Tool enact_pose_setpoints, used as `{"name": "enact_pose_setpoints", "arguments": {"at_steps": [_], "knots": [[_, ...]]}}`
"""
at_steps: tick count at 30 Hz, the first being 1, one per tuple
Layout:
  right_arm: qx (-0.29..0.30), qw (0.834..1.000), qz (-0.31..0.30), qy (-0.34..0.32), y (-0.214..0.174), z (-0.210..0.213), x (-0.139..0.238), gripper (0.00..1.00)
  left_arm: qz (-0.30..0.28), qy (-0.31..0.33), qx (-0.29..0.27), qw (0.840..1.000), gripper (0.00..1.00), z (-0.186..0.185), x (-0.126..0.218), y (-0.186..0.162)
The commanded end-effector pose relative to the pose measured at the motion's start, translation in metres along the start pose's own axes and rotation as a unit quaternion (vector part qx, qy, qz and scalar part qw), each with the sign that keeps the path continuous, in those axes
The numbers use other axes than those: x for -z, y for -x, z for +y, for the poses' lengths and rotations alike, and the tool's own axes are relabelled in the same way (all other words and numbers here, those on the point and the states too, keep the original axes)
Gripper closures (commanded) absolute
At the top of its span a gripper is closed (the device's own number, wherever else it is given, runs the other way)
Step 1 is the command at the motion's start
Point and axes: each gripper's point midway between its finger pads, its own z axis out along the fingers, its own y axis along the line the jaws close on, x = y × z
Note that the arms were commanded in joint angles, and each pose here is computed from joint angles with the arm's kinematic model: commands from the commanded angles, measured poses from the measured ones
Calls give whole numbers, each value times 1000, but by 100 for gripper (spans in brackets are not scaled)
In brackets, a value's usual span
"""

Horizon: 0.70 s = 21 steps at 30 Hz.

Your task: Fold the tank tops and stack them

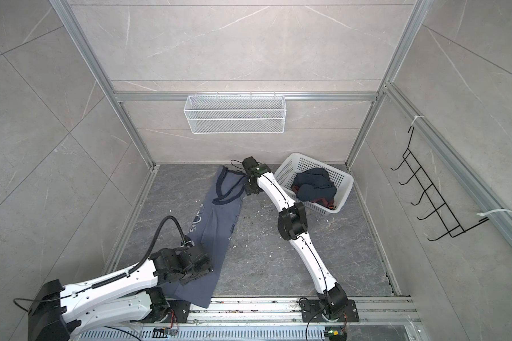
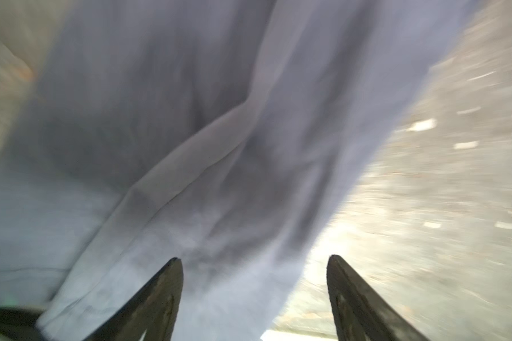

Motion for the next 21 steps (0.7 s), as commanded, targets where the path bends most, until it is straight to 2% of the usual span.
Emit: {"name": "enact_pose_setpoints", "arguments": {"at_steps": [1, 3, 4, 6, 10, 15, 21], "knots": [[10, 997, -26, 73, 12, 45, 76, 36, -32, -7, -47, 998, 21, -3, 18, 37], [19, 997, -10, 78, -1, 62, 83, 36, -16, -13, -49, 999, 21, -5, 13, 47], [30, 996, -14, 82, -4, 73, 96, 37, -7, -4, -50, 999, 21, -2, 9, 51], [47, 996, -5, 80, -22, 95, 99, 36, 3, 19, -49, 999, 21, 7, 0, 57], [40, 992, -5, 116, -53, 129, 101, 36, 34, 19, -22, 999, 22, 21, -21, 54], [41, 984, 32, 169, -91, 168, 79, 38, 74, 33, -16, 997, 25, 32, -46, 35], [42, 982, 65, 172, -106, 183, 41, 42, 109, 39, -12, 993, 26, 39, -59, 9]]}}
